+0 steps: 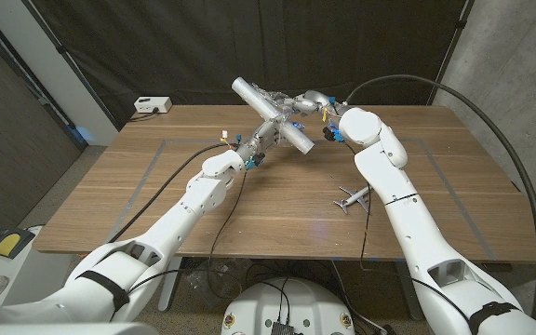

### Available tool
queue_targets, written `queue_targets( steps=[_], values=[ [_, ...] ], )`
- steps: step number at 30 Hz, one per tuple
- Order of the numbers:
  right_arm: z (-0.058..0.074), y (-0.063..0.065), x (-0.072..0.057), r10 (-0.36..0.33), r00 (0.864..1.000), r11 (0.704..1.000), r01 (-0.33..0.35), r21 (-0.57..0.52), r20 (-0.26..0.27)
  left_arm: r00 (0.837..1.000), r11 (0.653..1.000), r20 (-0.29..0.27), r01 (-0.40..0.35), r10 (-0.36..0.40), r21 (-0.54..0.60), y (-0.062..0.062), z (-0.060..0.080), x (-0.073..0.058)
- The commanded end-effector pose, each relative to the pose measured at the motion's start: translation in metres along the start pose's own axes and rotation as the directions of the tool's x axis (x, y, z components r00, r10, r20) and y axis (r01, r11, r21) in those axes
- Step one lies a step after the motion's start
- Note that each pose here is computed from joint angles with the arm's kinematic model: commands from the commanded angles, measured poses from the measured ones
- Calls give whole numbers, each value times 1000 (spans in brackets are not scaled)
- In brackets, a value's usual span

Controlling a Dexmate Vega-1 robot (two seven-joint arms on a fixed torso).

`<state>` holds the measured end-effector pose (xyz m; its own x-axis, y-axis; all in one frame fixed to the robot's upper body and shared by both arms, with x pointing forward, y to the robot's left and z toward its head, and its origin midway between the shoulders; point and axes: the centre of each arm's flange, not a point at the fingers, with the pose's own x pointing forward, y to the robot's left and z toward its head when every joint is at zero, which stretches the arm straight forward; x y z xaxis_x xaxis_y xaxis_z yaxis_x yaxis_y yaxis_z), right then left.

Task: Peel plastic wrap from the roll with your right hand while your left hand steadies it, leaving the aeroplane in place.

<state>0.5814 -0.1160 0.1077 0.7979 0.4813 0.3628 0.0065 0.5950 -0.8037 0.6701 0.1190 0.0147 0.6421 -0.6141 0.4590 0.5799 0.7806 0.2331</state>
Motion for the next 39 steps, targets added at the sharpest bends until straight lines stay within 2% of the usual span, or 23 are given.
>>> queue_targets(
  steps=[1,8,12,17,21,23,24,25,27,34,39],
  values=[
    [-5,0,2,-24,991,973,-6,232,128,999,1000,-29,27,-27,10,-3,-3,1],
    [-2,3,4,-31,992,975,2,222,126,999,999,-31,37,-37,9,-6,-3,5],
    [-1,5,5,-52,994,978,31,205,101,999,999,-31,40,-40,7,-7,-4,6],
    [-2,9,8,-77,992,976,55,211,97,998,999,-23,53,-54,-12,-9,-4,8],
    [-1,11,9,-100,992,974,82,213,77,997,995,-5,77,-77,-61,-10,-6,9],
    [-1,11,9,-115,992,972,100,213,59,992,983,34,121,-118,-136,-11,-10,11],
    [-1,11,9,-115,992,972,100,213,59,992,983,38,125,-120,-136,-11,-10,11],
    [-1,11,9,-122,991,970,108,216,54,987,967,72,156,-145,-199,-12,-13,13],
    [-1,11,9,-126,991,970,112,216,51,978,948,114,198,-174,-250,-12,-15,15],
    [-1,11,11,-135,990,968,125,218,31,960,906,210,251,-186,-341,-14,-23,19],
    [-1,10,12,-132,991,969,124,216,25,954,882,249,256,-166,-395,-17,-27,20]
  ],
)
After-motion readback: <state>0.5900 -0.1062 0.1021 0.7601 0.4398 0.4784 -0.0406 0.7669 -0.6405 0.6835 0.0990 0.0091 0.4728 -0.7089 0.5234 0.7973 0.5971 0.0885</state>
